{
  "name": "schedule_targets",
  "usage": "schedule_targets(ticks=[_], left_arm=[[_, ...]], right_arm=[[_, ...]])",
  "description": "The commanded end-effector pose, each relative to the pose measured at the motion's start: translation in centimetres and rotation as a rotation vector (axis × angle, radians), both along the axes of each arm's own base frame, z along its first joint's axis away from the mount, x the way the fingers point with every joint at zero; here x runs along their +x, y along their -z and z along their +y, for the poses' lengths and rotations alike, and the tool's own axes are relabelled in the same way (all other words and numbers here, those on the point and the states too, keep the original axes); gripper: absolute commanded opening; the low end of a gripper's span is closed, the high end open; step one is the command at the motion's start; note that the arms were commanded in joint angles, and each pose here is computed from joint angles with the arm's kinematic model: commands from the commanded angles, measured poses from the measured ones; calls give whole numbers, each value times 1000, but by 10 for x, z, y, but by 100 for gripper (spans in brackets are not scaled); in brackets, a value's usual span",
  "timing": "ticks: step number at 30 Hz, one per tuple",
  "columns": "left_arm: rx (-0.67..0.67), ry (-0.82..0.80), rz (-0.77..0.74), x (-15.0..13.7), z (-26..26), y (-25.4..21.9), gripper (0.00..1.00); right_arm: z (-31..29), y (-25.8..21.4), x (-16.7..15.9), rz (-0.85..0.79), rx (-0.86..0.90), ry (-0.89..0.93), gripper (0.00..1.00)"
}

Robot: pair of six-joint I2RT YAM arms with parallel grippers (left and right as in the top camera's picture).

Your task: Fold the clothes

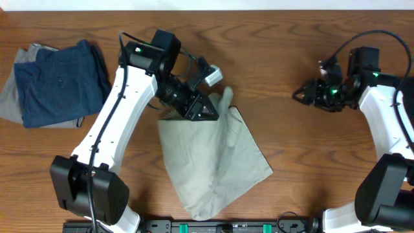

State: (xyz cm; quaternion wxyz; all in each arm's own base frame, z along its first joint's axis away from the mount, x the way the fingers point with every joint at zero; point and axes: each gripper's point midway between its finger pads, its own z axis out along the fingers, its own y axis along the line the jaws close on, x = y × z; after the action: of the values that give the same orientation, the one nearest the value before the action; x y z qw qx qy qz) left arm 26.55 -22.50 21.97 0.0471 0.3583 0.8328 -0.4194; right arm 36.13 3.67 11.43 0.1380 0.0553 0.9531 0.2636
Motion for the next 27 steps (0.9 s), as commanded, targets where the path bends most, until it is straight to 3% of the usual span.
schedule_targets(ticks=[1,5,10,15,20,24,27], left_arm=[[-18,36,-45,0,-2,-3,28],[-15,63,-53,-5,-6,-2,29],[87,69,-84,-2,4,11,29],[87,68,-86,-2,4,11,29],[131,67,-99,0,9,17,29],[174,67,-118,4,15,22,29],[203,65,-135,7,18,25,29]], right_arm=[[43,-24,-4,-112,136,-200,64],[75,-32,-8,-189,174,-349,73],[93,-25,-7,-192,117,-389,76],[120,-21,1,-176,127,-365,76],[142,-3,7,-45,139,-214,75],[166,17,-3,161,215,-71,75],[190,22,-7,211,287,-96,76]])
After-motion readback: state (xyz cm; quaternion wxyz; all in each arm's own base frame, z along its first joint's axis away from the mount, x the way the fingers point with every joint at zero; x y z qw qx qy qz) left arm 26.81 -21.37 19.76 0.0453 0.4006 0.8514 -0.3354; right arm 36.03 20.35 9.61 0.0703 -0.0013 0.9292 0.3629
